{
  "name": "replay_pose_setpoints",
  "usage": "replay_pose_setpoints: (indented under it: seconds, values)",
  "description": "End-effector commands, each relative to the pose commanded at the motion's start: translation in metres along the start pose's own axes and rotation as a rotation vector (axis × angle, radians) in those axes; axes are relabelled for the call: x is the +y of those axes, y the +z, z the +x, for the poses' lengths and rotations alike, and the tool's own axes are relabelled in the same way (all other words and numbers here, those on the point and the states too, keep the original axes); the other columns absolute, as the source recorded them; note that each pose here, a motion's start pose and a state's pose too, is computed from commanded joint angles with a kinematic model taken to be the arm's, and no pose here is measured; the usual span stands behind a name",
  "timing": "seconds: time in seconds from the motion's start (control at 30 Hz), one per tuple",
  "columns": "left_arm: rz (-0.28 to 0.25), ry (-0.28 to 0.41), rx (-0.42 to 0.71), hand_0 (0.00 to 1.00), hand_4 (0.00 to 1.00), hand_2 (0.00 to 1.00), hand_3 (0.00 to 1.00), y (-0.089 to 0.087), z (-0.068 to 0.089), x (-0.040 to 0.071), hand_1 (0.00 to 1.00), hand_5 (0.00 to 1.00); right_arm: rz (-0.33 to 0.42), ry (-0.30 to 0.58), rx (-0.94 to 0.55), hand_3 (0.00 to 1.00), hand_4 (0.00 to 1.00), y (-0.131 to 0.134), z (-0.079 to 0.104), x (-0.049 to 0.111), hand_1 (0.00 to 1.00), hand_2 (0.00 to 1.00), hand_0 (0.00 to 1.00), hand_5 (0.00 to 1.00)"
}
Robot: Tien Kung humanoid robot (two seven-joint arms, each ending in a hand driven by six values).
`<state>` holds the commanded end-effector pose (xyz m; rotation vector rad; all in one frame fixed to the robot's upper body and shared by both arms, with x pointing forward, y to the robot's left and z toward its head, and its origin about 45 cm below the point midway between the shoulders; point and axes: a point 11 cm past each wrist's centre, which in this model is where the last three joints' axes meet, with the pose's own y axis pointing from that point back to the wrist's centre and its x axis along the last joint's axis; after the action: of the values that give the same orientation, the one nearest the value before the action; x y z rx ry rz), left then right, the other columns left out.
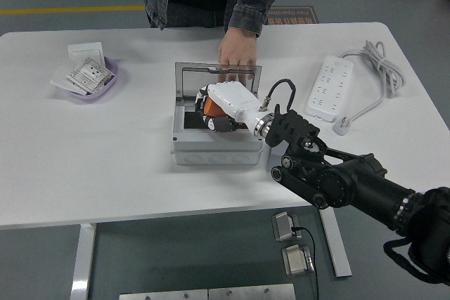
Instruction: Pick up the cylinder from the cube,place it in the box,flap close box
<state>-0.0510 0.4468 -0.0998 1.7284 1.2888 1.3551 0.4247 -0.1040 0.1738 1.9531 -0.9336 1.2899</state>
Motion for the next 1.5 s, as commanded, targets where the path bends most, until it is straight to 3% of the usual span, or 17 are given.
replay_pose_setpoints:
  seconds: [0.17,0.2,0.37,0.4,0.57,0.6,0.77,0.8,1.13,1.5]
  values:
    - [-0.004,-0.001,-0.001,0.653,0.788,0.677,0.719,0.001,-0.001,0.000,0.700,0.529,-0.007,-0.030,0.031,0.536,0.143,0.006,0.004,-0.001,0.198,0.527,0.058,0.002]
    - [-0.005,-0.001,-0.001,0.653,0.788,0.677,0.719,0.002,-0.001,0.000,0.701,0.529,-0.009,-0.036,0.036,0.655,0.334,0.008,0.004,0.000,0.254,0.573,0.101,0.052]
    - [-0.007,-0.002,-0.004,0.653,0.788,0.677,0.719,0.003,-0.001,0.001,0.701,0.529,-0.009,-0.055,0.050,0.655,0.334,0.011,0.003,0.000,0.254,0.573,0.101,0.052]
    - [-0.008,-0.002,-0.004,0.653,0.788,0.677,0.719,0.003,-0.002,0.001,0.701,0.529,-0.008,-0.058,0.053,0.657,0.773,0.010,0.003,0.001,0.433,0.615,0.305,0.437]
    - [-0.014,-0.004,-0.009,0.653,0.788,0.677,0.719,0.006,-0.003,0.002,0.701,0.529,-0.002,-0.063,0.057,0.657,0.773,0.009,0.000,0.001,0.433,0.615,0.305,0.437]
    - [-0.016,-0.004,-0.011,0.652,0.788,0.677,0.719,0.006,-0.003,0.002,0.700,0.529,-0.002,-0.063,0.056,0.710,0.985,0.009,-0.001,0.001,0.582,0.627,0.548,0.669]
    - [-0.019,-0.006,-0.018,0.652,0.788,0.677,0.719,0.008,-0.004,0.002,0.700,0.529,-0.002,-0.061,0.048,0.710,0.985,0.008,-0.003,0.001,0.582,0.627,0.548,0.669]
    - [-0.018,-0.006,-0.021,0.652,0.787,0.677,0.718,0.008,-0.005,0.002,0.700,0.528,-0.001,-0.060,0.047,0.728,0.998,0.008,-0.003,0.002,0.601,0.633,0.590,0.714]
    - [-0.017,-0.013,-0.033,0.650,0.786,0.677,0.717,0.008,-0.009,0.003,0.700,0.527,0.012,-0.032,0.015,0.730,0.998,0.002,0.002,0.004,0.595,0.633,0.599,0.706]
    - [0.000,-0.019,-0.022,0.650,0.786,0.676,0.717,0.000,-0.012,0.000,0.699,0.526,-0.041,0.028,-0.219,0.726,0.998,0.018,0.026,0.042,0.554,0.625,0.595,0.700]
